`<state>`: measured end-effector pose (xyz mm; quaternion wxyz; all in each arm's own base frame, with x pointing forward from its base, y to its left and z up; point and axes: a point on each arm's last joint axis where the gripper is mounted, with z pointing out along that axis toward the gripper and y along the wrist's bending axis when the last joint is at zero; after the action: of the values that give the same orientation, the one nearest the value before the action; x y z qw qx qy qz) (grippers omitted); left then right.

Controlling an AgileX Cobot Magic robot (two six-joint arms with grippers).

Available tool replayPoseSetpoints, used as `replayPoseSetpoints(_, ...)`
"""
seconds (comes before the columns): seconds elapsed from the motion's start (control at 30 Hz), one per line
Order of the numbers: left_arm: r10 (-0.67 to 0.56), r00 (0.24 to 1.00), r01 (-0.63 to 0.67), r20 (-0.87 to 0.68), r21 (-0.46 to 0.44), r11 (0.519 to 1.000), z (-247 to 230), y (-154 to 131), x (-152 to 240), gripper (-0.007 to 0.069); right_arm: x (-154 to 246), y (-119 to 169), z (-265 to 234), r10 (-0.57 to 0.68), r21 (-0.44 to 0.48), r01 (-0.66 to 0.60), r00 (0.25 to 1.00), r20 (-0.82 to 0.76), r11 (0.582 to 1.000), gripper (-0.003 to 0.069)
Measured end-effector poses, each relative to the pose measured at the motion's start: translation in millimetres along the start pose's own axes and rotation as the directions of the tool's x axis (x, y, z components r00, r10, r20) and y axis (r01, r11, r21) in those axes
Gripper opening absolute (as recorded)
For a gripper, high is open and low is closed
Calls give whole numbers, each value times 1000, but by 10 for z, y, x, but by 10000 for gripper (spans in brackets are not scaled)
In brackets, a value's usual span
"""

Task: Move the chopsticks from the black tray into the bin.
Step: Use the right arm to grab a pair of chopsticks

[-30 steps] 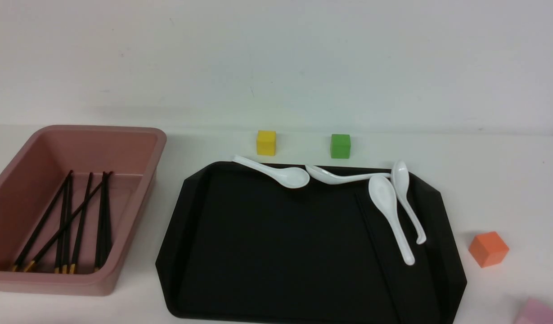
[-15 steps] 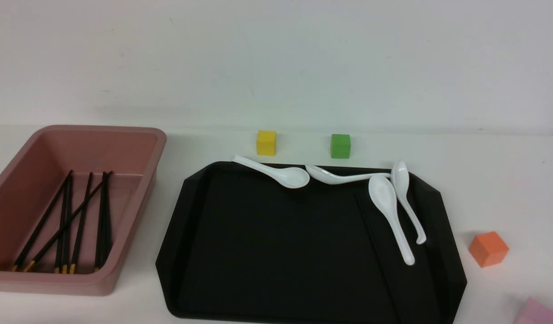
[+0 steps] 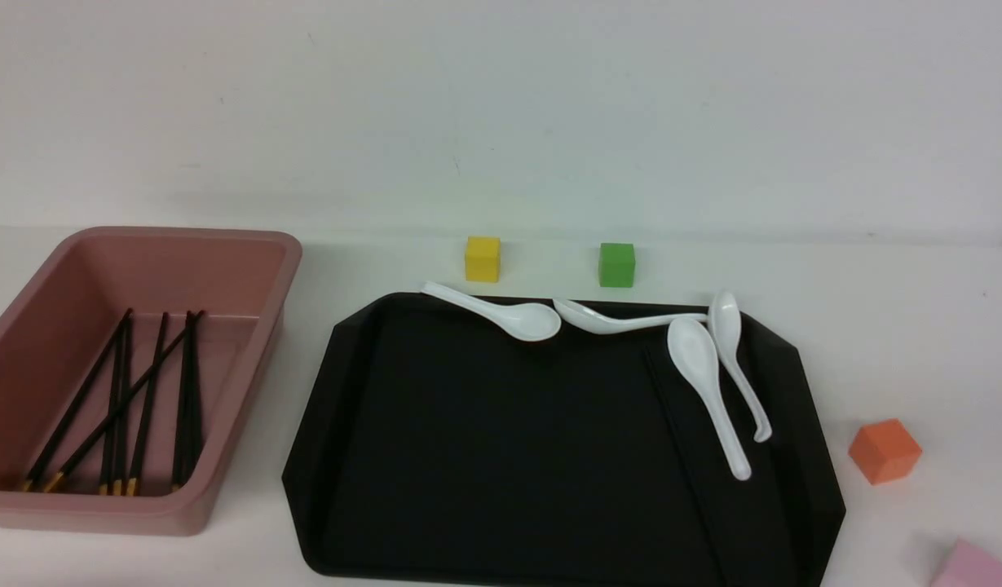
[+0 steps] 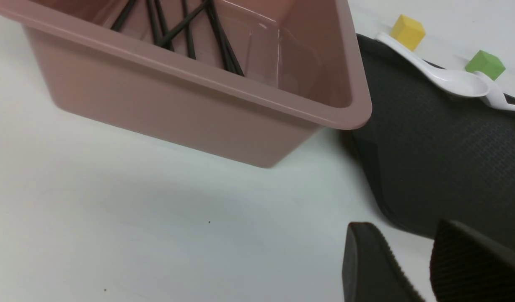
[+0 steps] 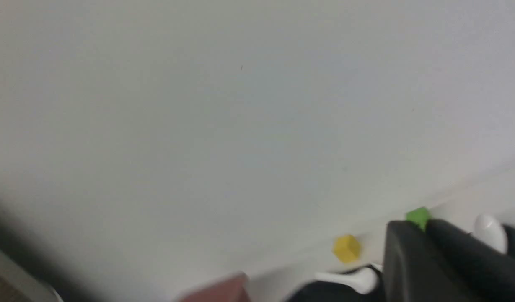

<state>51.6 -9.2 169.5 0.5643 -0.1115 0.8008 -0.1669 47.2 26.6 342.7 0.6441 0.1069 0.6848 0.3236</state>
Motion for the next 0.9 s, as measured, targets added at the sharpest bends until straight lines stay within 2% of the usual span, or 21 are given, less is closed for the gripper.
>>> replayPoseSetpoints(0.1, 0, 1000, 0, 0, 0, 1000, 0, 0, 0, 238, -124, 76, 241, -94, 41, 105, 973, -209, 994, -8)
replayPoseSetpoints(0.17, 0, 1000, 0, 0, 0, 1000, 0, 0, 0, 238, -116, 7, 617, -69, 102, 140, 857, -510, 985, 1)
replayPoseSetpoints(0.23, 0, 1000, 0, 0, 0, 1000, 0, 0, 0, 238, -72, -75, 861, -19, 125, 136, 748, -663, 983, 2)
replayPoseSetpoints(0.27, 0, 1000, 0, 0, 0, 1000, 0, 0, 0, 238, -49, -110, 927, -2, 135, 132, 725, -689, 982, 3)
replayPoseSetpoints(0.3, 0, 1000, 0, 0, 0, 1000, 0, 0, 0, 238, -10, -158, 1048, 22, 139, 123, 668, -744, 983, 3)
replayPoseSetpoints(0.33, 0, 1000, 0, 0, 0, 1000, 0, 0, 0, 238, 117, -282, 1275, 64, 139, 98, 546, -835, 985, 4)
replayPoseSetpoints(0.37, 0, 1000, 0, 0, 0, 1000, 0, 0, 0, 238, 233, -381, 1428, 84, 131, 73, 458, -885, 989, 4)
replayPoseSetpoints(0.43, 0, 1000, 0, 0, 0, 1000, 0, 0, 0, 238, 428, -509, 1642, 78, 98, 43, 331, -940, 994, 4)
replayPoseSetpoints(0.47, 0, 1000, 0, 0, 0, 1000, 0, 0, 0, 238, 444, -515, 1663, 77, 94, 39, 321, -944, 995, 4)
replayPoseSetpoints(0.5, 0, 1000, 0, 0, 0, 1000, 0, 0, 0, 238, 587, -575, 1799, 65, 75, 30, 245, -967, 997, 4)
replayPoseSetpoints(0.6, 0, 1000, 0, 0, 0, 1000, 0, 0, 0, 238, 778, -608, 1981, 68, 76, 38, 173, -983, 996, 4)
replayPoseSetpoints(0.7, 0, 1000, 0, 0, 0, 1000, 0, 0, 0, 238, 925, -625, 2169, 87, 110, 150, 150, -985, 983, 6)
replayPoseSetpoints(0.8, 0, 1000, 0, 0, 0, 1000, 0, 0, 0, 238, 1126, -617, 2333, 122, 152, 321, 111, -986, 935, 19)
replayPoseSetpoints(0.9, 0, 1000, 0, 0, 0, 1000, 0, 0, 0, 239, 1289, -583, 2470, 123, 157, 445, 105, -987, 882, 47)
